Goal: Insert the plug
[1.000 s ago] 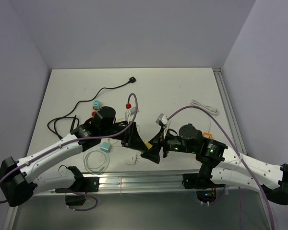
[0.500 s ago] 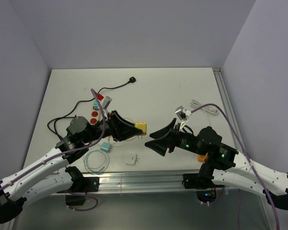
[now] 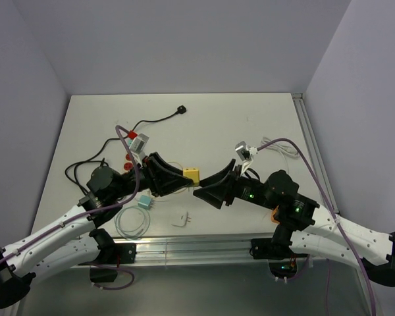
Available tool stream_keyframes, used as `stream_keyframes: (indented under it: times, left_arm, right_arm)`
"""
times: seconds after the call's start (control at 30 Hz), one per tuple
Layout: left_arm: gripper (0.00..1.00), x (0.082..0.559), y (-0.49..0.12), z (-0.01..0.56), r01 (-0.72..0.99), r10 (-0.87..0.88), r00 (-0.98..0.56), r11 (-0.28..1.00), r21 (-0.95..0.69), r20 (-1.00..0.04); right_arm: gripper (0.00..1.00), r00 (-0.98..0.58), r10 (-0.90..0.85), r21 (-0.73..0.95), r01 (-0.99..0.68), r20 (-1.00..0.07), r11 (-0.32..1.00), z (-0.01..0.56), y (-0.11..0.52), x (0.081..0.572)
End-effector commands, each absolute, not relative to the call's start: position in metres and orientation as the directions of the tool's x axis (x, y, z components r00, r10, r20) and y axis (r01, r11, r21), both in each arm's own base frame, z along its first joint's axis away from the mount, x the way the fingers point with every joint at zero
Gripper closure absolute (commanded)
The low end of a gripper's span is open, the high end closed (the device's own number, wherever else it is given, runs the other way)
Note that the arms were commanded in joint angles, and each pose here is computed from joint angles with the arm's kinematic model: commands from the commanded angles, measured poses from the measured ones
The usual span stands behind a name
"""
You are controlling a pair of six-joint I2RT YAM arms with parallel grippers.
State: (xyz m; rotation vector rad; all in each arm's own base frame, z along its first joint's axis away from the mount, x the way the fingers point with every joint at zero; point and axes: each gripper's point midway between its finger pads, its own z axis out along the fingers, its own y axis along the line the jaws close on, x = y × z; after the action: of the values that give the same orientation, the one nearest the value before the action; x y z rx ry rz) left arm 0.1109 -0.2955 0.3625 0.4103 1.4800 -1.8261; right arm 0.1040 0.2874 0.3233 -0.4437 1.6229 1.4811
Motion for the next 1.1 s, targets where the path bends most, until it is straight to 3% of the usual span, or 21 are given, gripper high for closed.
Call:
stream_keyframes:
  times: [0.0, 0.27, 0.43, 0.47, 0.5, 0.53, 0.6, 0.63, 0.7, 0.73, 0.83, 0.93, 1.07]
  left_arm:
    - [1.0, 0.098, -0.291, 0.385, 0.76, -0.349, -0.638, -0.139, -0.635, -0.687]
    - [1.0, 0.094, -0.294, 0.383, 0.764, -0.32, -0.638, -0.151, -0.627, -0.701]
    - [1.0, 0.091, -0.295, 0.383, 0.763, -0.309, -0.642, -0.174, -0.623, -0.701]
    - [1.0, 0.092, -0.295, 0.382, 0.762, -0.312, -0.643, -0.173, -0.624, -0.699]
    - [1.0, 0.091, -0.295, 0.382, 0.762, -0.309, -0.644, -0.173, -0.624, -0.7]
    - [1.0, 0.092, -0.295, 0.381, 0.761, -0.309, -0.644, -0.17, -0.626, -0.699]
    - [1.0, 0.092, -0.296, 0.38, 0.761, -0.297, -0.644, -0.158, -0.629, -0.705]
    - [0.97, 0.093, -0.297, 0.378, 0.758, -0.288, -0.647, -0.143, -0.636, -0.706]
    - [0.74, 0.097, -0.298, 0.373, 0.759, -0.261, -0.643, -0.086, -0.646, -0.72]
    - [0.52, 0.099, -0.297, 0.372, 0.772, -0.256, -0.625, -0.064, -0.632, -0.737]
    - [0.28, 0.1, -0.293, 0.369, 0.789, -0.212, -0.599, 0.008, -0.614, -0.772]
    - [0.19, 0.103, -0.287, 0.38, 0.8, -0.198, -0.573, 0.077, -0.596, -0.795]
    - [0.19, 0.114, -0.277, 0.376, 0.757, -0.141, -0.597, 0.228, -0.613, -0.79]
  right_arm:
    - [0.37, -0.519, 0.376, 0.604, -0.782, -0.768, 0.153, 0.367, 0.283, 0.104]
    - [0.42, -0.53, 0.379, 0.605, -0.789, -0.759, 0.107, 0.374, 0.284, 0.101]
    - [0.55, -0.548, 0.358, 0.607, -0.792, -0.756, 0.069, 0.376, 0.29, 0.1]
    - [0.61, -0.55, 0.355, 0.606, -0.793, -0.756, 0.062, 0.376, 0.29, 0.099]
    - [0.82, -0.553, 0.348, 0.605, -0.795, -0.757, 0.054, 0.376, 0.292, 0.098]
    - [0.96, -0.552, 0.342, 0.601, -0.798, -0.76, 0.047, 0.377, 0.292, 0.097]
    - [1.0, -0.544, 0.327, 0.586, -0.809, -0.772, 0.037, 0.377, 0.291, 0.093]
    - [1.0, -0.542, 0.314, 0.582, -0.812, -0.779, 0.041, 0.374, 0.291, 0.092]
    - [1.0, -0.519, 0.283, 0.555, -0.83, -0.807, 0.059, 0.369, 0.286, 0.088]
    - [1.0, -0.511, 0.272, 0.546, -0.835, -0.815, 0.07, 0.367, 0.284, 0.087]
    - [1.0, -0.477, 0.208, 0.504, -0.857, -0.854, 0.105, 0.358, 0.276, 0.082]
    - [1.0, -0.454, 0.134, 0.471, -0.87, -0.881, 0.147, 0.345, 0.27, 0.08]
    - [1.0, -0.454, 0.043, 0.455, -0.876, -0.89, 0.163, 0.33, 0.272, 0.079]
